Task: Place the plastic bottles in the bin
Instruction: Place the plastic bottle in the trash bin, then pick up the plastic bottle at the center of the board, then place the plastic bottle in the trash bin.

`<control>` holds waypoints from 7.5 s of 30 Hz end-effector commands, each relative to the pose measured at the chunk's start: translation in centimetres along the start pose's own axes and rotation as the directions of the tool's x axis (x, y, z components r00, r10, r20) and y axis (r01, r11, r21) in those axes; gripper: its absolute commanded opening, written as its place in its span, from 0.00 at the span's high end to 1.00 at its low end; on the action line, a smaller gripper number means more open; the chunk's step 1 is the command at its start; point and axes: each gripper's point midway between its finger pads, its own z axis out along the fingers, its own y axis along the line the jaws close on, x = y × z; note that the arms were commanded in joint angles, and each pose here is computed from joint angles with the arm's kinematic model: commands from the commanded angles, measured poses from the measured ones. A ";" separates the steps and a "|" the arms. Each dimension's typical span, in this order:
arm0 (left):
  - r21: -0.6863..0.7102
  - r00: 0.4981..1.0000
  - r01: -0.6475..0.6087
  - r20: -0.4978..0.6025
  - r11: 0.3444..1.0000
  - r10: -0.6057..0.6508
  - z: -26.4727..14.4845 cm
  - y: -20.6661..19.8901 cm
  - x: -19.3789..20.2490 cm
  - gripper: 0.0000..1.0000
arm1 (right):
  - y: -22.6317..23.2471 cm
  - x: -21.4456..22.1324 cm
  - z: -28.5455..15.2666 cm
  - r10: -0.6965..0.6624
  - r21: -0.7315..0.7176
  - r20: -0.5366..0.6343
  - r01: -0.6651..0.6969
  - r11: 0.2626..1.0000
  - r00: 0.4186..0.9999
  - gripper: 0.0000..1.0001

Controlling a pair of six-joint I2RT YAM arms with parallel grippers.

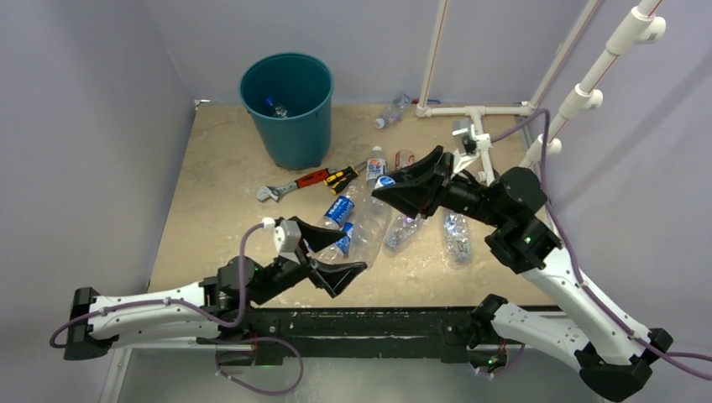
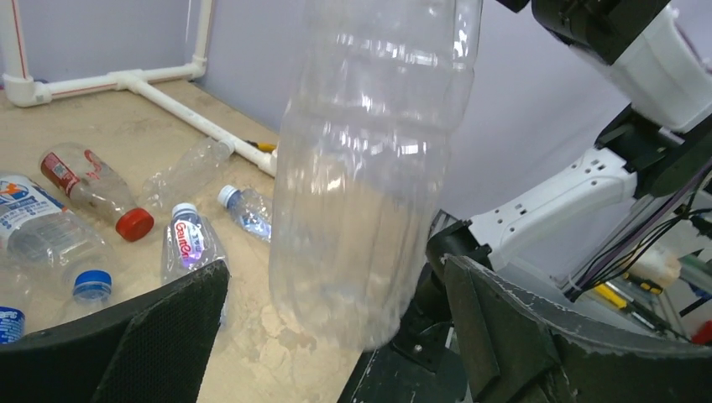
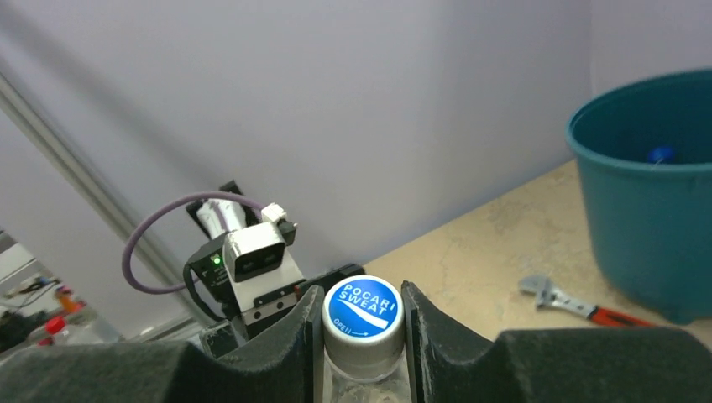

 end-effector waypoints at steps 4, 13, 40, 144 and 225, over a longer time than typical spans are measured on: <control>-0.064 0.996 0.068 0.055 0.996 -0.065 -3.5 1.2 -3.4 0.01 | 0.3 -9.8 -2.6 -0.225 0.190 0.345 0.167 0.967 0.911 1.00; -0.185 0.982 0.166 0.125 0.969 -0.144 -8.0 4.4 -4.7 0.01 | -3.2 -15.6 0.1 -0.277 0.273 0.623 0.129 0.953 0.732 1.00; -0.631 0.970 0.228 0.216 0.741 -0.114 -14.1 12.3 -7.8 0.08 | -22.2 -13.5 23.5 -0.525 0.512 0.227 0.358 0.781 0.820 1.00; -0.635 0.958 0.093 -0.152 0.767 -0.242 -6.7 10.7 6.9 0.09 | -26.6 29.5 -12.5 0.441 0.870 0.203 -0.368 0.329 0.874 0.74; -0.791 0.889 -0.261 0.026 0.553 0.457 9.0 16.9 -32.1 1.00 | -6.6 17.5 -9.6 0.199 0.264 0.151 -0.233 0.936 0.968 0.01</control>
